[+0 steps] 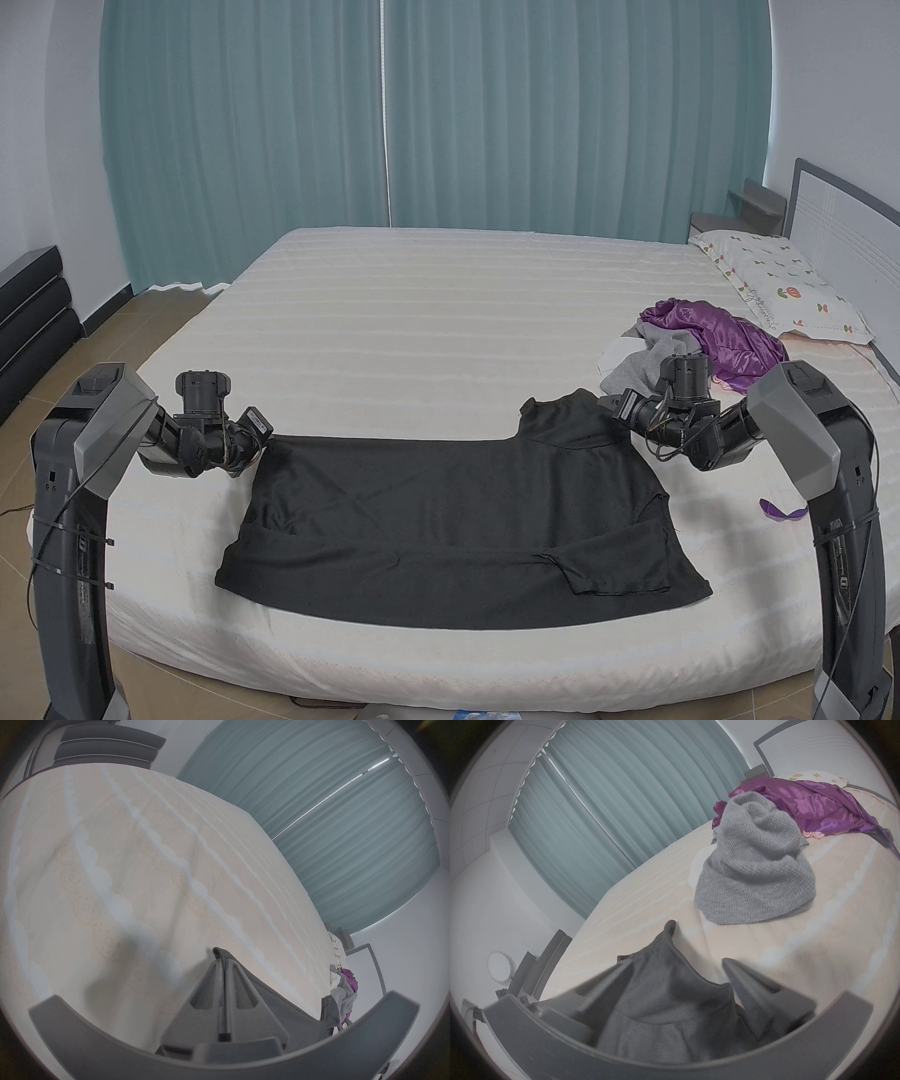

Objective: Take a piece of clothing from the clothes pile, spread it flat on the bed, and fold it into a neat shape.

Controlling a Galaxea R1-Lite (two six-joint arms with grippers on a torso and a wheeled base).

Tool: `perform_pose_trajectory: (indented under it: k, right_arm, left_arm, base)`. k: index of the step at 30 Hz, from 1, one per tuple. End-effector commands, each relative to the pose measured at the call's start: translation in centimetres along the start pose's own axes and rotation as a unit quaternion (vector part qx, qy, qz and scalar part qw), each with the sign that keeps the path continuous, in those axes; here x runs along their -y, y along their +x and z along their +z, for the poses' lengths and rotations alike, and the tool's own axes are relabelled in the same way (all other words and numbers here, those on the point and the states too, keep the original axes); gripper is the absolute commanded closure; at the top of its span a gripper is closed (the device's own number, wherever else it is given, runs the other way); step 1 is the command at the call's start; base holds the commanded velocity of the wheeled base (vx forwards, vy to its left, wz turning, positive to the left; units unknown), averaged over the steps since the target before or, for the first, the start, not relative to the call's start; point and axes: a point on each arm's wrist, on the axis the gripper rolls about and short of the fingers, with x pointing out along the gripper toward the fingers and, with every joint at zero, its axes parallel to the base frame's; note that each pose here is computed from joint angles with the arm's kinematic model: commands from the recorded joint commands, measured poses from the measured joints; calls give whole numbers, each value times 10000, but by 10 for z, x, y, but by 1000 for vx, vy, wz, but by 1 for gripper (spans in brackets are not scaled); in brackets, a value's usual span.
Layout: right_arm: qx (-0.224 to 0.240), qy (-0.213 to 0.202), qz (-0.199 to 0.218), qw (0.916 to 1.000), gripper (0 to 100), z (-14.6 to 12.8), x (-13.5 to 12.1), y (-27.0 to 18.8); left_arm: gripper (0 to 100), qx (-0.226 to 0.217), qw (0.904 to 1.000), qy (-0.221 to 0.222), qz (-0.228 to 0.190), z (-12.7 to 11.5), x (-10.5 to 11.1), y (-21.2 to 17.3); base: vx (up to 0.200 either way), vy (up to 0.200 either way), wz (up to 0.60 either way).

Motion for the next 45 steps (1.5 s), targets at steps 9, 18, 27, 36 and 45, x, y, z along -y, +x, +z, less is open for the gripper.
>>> perform_pose_trajectory:
  k: [9, 18, 27, 36, 45]
  right_arm:
    - [155, -21, -8, 9999, 100, 4, 0, 0]
    - [411, 189, 41, 9990, 100, 24, -11, -13]
    - [661, 203, 26, 9976, 100, 16, -7, -20]
    - [763, 333, 61, 9965, 100, 18, -6, -26]
    - [372, 429, -65, 9984, 100, 6, 1, -47]
  left_arm:
    - [100, 28, 10000, 19, -36, 2, 3, -2]
    - [100, 162, 9998, 50, -62, 8, 13, -16]
    - [100, 295, 9993, -144, -161, 17, 21, -27]
    - [100, 311, 9993, -168, -151, 19, 20, -32]
    - [100, 144, 9998, -137, -39, 11, 14, -35]
  base:
    - [0, 0, 0]
    - [0, 0, 0]
    - [0, 0, 0]
    - [0, 0, 0]
    - [0, 0, 0]
